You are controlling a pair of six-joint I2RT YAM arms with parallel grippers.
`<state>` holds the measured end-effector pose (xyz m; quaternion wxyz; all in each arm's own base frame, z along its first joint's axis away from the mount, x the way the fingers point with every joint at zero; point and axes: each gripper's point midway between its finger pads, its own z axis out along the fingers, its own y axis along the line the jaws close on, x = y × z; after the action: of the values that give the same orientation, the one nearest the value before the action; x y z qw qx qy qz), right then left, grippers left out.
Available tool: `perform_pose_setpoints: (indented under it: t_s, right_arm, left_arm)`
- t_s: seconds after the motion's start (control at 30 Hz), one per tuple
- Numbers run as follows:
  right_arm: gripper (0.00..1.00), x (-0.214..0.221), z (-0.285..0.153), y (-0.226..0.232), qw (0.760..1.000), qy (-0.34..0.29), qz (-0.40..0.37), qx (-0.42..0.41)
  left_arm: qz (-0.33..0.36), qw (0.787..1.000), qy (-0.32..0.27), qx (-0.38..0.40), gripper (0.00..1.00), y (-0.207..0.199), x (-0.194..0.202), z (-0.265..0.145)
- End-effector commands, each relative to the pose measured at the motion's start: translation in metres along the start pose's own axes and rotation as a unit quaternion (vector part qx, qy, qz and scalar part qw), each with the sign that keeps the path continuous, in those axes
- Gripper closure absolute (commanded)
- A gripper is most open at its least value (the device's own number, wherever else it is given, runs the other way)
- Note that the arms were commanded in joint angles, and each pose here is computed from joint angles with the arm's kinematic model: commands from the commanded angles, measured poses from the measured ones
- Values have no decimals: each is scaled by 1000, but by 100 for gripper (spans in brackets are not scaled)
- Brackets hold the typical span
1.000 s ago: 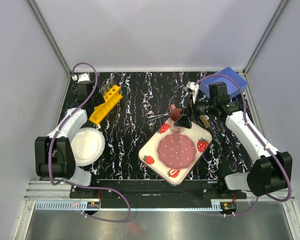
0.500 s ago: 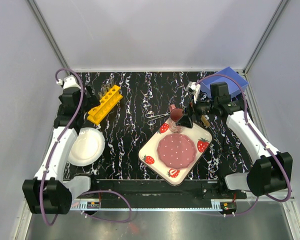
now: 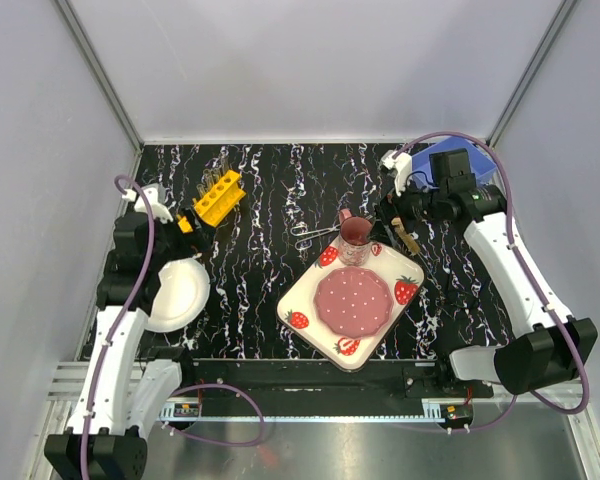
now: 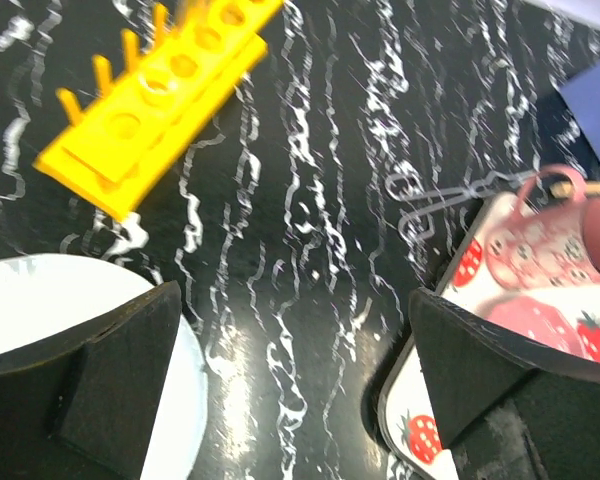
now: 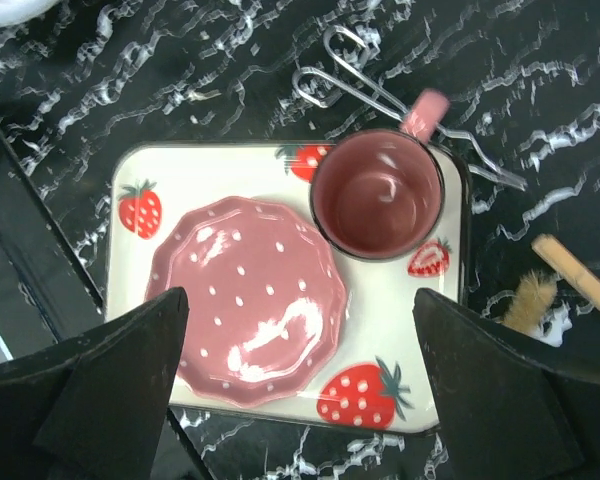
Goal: Organize the chemistry lab equipment
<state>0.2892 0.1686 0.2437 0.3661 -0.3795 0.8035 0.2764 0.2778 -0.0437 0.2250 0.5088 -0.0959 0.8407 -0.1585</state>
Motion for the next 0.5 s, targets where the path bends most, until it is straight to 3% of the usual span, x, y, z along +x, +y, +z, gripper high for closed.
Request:
perform_pose_setpoints:
  t_s: [0.0,0.13,0.47]
  right_arm:
    - [0,15,-18,-16,996,50,17,75]
    - [0,38,-29,-39,984,95,46,146]
    - [0,100,-37,-83,953,151,148,215]
  left_arm:
    - [-10,994,42,99,1,-31,26,-13]
    - [-12,987,71,144,1,-44,44,-21]
    - [-12,978,90,189,1,-54,56,-20]
